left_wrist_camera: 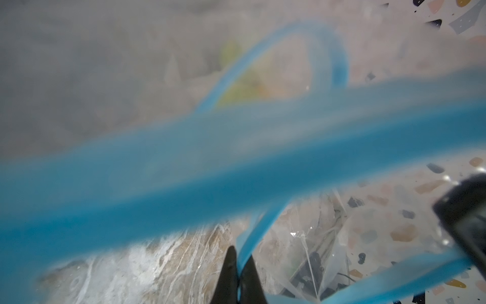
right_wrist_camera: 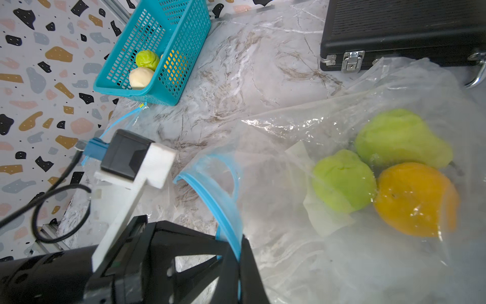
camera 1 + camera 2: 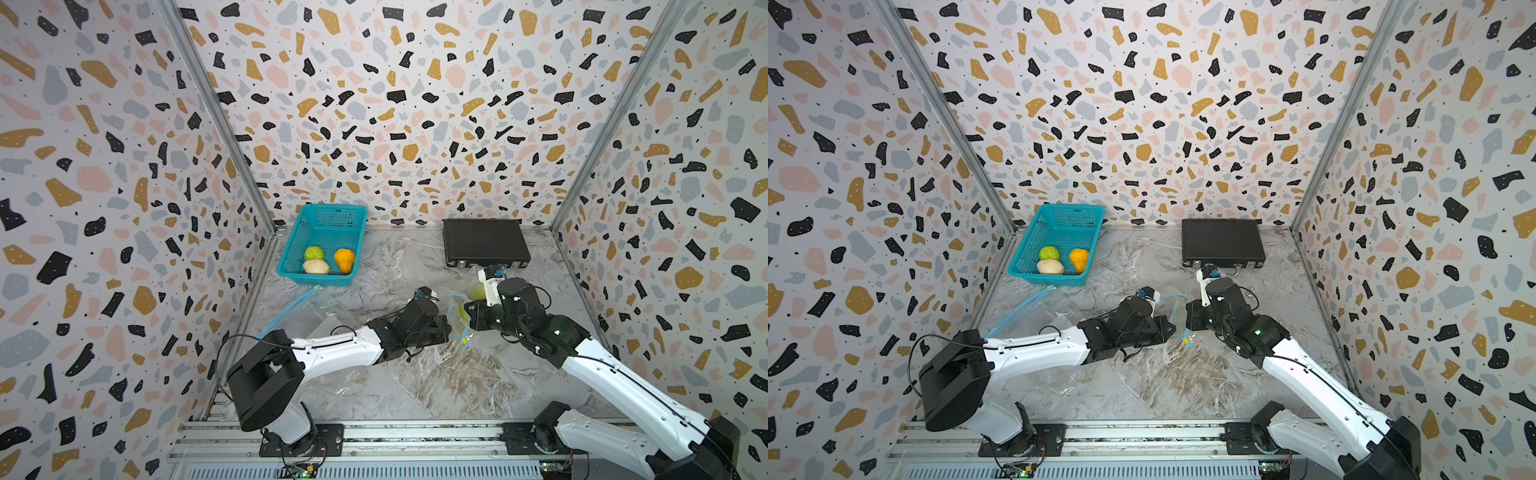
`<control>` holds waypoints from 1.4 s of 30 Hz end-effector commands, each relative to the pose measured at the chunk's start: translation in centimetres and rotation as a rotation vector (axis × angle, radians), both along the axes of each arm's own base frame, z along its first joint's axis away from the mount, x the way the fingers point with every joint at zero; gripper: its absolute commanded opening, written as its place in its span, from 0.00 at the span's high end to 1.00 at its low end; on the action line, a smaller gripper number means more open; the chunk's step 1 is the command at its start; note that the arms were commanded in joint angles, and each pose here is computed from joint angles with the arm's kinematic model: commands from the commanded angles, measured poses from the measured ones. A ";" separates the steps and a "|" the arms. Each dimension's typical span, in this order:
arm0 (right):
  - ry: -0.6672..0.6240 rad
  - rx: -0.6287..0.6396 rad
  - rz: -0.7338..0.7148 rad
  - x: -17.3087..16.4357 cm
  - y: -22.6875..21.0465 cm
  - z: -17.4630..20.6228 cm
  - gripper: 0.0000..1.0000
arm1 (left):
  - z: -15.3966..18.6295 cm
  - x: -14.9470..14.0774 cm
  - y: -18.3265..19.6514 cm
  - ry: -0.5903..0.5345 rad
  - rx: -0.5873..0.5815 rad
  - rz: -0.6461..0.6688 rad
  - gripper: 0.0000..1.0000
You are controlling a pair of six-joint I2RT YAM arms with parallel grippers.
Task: Open the zip-top bag and take out the pear
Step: Open the zipper of the food storage bag at the center of the board.
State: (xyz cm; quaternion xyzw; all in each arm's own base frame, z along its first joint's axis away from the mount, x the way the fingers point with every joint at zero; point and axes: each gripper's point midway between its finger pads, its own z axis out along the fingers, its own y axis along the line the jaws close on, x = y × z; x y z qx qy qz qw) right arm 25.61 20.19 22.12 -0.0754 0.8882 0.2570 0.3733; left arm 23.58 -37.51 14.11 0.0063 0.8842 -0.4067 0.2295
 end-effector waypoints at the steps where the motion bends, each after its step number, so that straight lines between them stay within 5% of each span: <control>1: -0.057 0.064 -0.014 0.3 0.2 1.4 1.00 | 1.0 0.3 1.1 -0.029 -0.079 0.081 0.97; 21: -0.073 0.164 0.086 -0.2 2.4 2.0 1.00 | 2.1 -1.2 9.6 0.028 -0.347 0.437 0.96; 32: -0.033 0.135 0.098 -0.1 2.8 0.4 1.00 | 8.2 -3.2 10.1 -0.067 -0.301 0.305 0.60; 36: -0.033 0.125 0.095 -0.2 2.6 0.3 1.00 | 12.6 -3.7 8.5 -0.142 -0.295 0.187 0.60; 42: -0.046 0.121 0.083 -0.3 2.2 0.6 1.00 | 14.7 -4.6 3.2 -0.079 -0.414 0.025 0.80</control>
